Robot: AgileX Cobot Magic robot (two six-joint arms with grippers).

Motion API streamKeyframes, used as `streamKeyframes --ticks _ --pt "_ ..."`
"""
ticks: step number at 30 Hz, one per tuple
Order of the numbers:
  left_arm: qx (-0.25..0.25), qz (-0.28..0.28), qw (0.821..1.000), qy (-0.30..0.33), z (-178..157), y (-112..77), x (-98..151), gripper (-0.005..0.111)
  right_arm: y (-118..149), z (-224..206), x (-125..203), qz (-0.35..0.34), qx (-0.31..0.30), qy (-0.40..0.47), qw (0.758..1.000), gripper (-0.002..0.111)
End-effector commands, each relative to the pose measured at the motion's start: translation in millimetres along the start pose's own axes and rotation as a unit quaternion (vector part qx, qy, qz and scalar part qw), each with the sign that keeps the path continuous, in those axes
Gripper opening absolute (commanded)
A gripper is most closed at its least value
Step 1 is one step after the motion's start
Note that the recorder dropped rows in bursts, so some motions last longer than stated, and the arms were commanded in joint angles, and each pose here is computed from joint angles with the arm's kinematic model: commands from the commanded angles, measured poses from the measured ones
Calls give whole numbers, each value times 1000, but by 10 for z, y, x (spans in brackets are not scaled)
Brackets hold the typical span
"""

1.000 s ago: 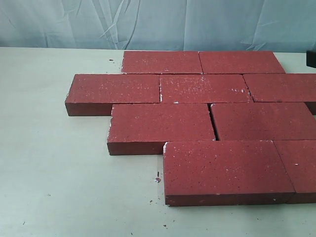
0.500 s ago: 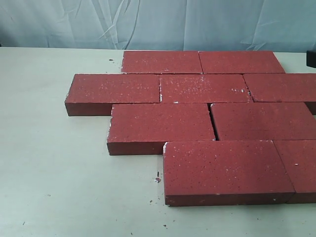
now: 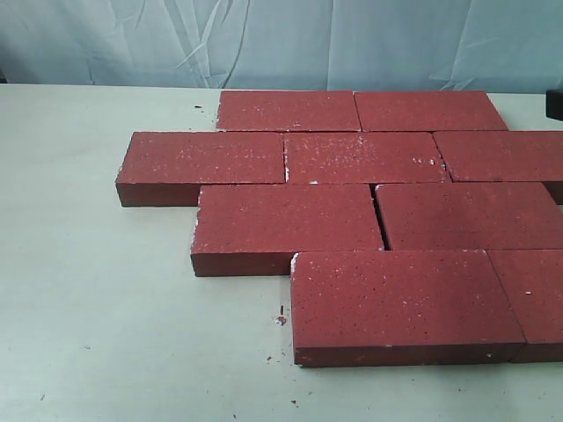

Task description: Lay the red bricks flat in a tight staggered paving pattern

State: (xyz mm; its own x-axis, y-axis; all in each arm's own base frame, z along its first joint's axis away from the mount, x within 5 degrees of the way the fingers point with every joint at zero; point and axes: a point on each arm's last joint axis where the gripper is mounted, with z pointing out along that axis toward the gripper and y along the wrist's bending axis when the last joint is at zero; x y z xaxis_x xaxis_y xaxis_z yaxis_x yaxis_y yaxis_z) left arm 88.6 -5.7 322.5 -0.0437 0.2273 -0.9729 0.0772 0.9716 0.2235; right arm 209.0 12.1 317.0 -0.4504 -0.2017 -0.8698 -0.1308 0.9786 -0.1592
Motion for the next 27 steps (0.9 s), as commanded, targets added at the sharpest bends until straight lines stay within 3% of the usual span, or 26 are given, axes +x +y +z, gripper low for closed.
streamKeyframes --ticks 1,19,27 --pt "1 -3 1000 -20 -97 -37 142 0 -13 -10 -1 2 3 -6 1000 -1" --pt "-46 -94 994 9 -257 -179 1024 0 -13 -10 -1 2 3 -6 1000 -1" --pt "-64 -117 991 23 -256 -213 1257 0 -13 -10 -1 2 3 -6 1000 -1"
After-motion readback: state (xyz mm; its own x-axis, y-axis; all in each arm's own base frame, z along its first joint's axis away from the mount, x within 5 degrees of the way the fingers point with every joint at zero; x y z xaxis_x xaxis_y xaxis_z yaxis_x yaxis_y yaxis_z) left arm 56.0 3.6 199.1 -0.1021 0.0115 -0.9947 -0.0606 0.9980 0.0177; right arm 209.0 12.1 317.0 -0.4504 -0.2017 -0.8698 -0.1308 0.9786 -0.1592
